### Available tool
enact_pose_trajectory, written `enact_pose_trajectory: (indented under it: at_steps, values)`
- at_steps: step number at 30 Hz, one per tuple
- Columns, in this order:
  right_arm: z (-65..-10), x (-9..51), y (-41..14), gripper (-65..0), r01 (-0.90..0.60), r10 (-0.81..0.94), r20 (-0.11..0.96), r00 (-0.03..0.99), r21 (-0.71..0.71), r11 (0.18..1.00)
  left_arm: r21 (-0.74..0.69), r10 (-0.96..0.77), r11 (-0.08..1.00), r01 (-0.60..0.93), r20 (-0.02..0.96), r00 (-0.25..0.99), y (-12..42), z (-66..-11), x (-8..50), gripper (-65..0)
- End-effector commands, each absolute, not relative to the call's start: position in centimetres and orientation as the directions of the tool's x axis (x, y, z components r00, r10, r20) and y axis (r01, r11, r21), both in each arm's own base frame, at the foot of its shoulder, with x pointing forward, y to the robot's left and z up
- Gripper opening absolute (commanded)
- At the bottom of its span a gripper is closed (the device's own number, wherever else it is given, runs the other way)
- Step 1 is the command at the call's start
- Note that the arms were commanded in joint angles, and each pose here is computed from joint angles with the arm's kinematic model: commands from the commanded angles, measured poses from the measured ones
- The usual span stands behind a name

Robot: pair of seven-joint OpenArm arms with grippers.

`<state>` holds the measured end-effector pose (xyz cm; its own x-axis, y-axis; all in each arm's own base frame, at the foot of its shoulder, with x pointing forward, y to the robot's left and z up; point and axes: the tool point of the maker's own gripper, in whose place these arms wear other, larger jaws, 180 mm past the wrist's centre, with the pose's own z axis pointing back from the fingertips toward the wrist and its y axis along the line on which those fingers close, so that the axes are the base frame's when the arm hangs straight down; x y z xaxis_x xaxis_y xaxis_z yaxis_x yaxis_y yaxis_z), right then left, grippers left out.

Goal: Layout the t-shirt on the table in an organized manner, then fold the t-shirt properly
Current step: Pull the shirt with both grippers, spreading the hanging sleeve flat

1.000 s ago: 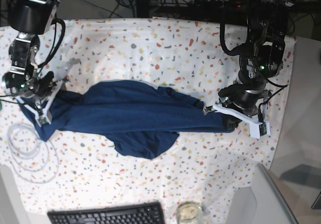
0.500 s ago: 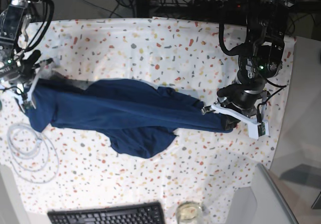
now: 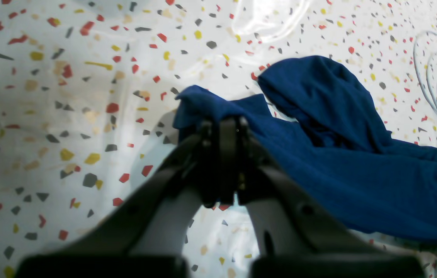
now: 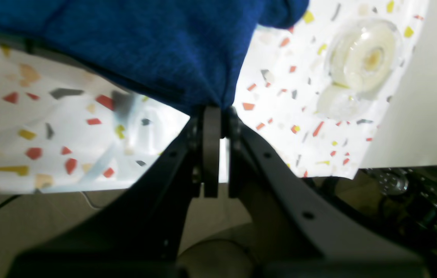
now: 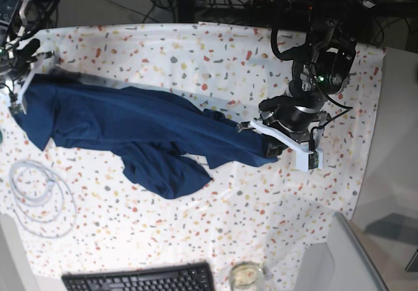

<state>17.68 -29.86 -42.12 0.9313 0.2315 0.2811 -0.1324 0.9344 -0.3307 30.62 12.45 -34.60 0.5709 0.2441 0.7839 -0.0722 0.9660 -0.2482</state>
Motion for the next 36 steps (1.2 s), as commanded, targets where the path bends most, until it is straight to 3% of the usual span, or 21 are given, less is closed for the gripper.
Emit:
enact_pose_trajectory:
  at_steps: [1, 36]
  values:
    - [-41.2, 18.4, -30.5, -63.3, -0.128, 0.244, 0.3, 0.922, -0.358, 0.925, -0.25, 0.243, 0.966, -0.058, 0.814, 0.528, 12.4, -33.2, 31.3, -65.0]
    - [-42.3, 19.9, -29.0, -63.2, -0.172, 0.273, 0.295, 0.916, -0.326, 0.93, -0.244, 0.244, 0.966, -0.083, 0.766, 0.595, 12.5, -35.8, 28.3, -65.0]
